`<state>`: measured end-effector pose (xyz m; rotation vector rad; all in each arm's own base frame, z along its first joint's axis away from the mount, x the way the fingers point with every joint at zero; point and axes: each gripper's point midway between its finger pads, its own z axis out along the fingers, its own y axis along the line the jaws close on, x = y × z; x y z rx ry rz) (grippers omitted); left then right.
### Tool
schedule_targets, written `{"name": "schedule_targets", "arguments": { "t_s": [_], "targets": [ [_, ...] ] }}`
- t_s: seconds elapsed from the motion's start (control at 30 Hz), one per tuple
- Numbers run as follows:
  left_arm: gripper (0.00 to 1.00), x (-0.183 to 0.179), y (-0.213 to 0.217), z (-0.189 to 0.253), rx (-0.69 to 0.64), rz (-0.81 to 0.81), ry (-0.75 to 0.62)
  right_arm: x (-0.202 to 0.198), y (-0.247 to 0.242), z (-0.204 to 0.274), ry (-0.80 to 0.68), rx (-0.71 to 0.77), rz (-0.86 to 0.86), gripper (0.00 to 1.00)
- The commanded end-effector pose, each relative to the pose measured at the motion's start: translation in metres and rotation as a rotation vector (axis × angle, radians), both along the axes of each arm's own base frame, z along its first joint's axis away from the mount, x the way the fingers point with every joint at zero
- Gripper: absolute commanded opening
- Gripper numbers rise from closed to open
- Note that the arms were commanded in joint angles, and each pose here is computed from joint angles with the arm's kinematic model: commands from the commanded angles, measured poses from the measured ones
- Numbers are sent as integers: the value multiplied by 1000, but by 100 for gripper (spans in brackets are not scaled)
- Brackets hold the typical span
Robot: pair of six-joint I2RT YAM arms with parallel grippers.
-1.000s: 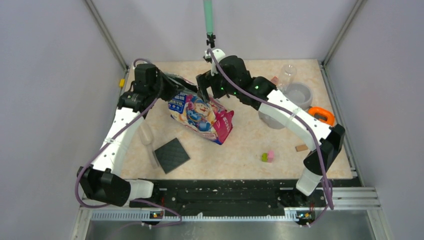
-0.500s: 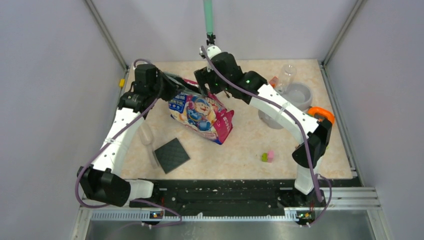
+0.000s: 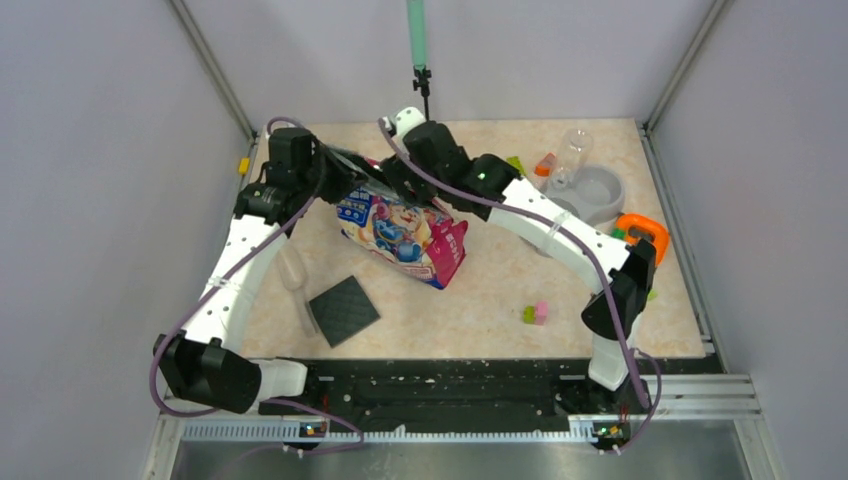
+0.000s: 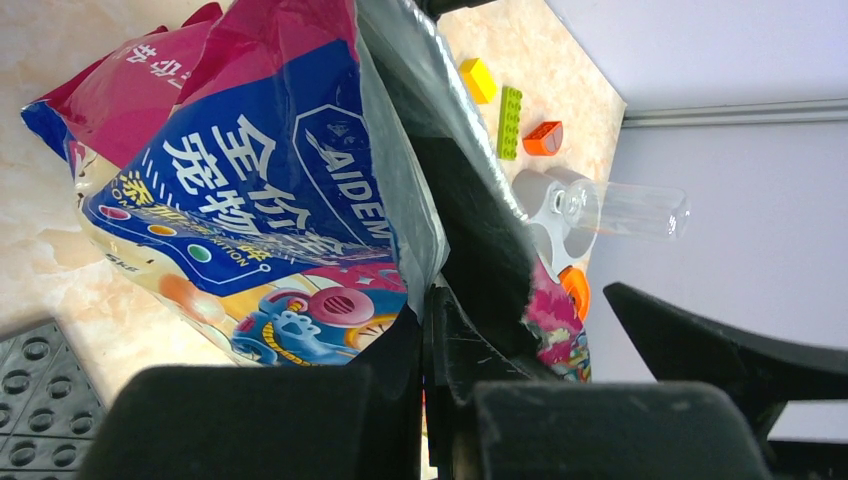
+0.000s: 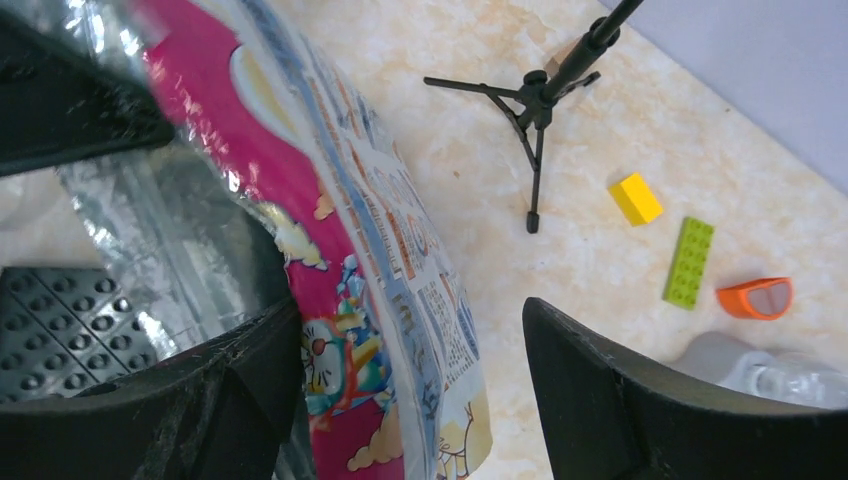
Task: Serve the pet food
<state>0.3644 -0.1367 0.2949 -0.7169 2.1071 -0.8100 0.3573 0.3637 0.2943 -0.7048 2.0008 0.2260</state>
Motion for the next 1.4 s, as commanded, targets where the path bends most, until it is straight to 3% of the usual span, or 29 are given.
{"name": "schedule_targets", "arguments": {
  "t_s": [0.0,0.2,0.3,0.37,0.43,0.73,1.03,1.23,1.37],
  "targets": [
    [0,0,9,27,19,29,-90,-8,-9,-1,-115,-228,-8,79],
    [0,2,5,25,16,2,-79,-2,-5,-3,-132,-234,-25,77],
    [0,1,5,28,33,-14,-93,1,2,-1,-109,-218,-3,65],
    [0,0,4,35,58,-50,-121,4,4,-1,-56,-176,8,45],
    [0,-2,2,42,97,-109,-137,9,3,1,-5,-132,-8,1],
    [0,-2,7,94,224,-261,-173,9,-14,70,57,198,-87,0],
    [0,41,-1,124,257,-321,-253,-19,-13,101,108,422,-89,0],
    [0,70,-28,119,150,-412,-284,-38,-10,114,101,522,-149,0],
    [0,69,-33,130,136,-432,-327,-35,-10,107,103,544,-181,0]
  ]
}}
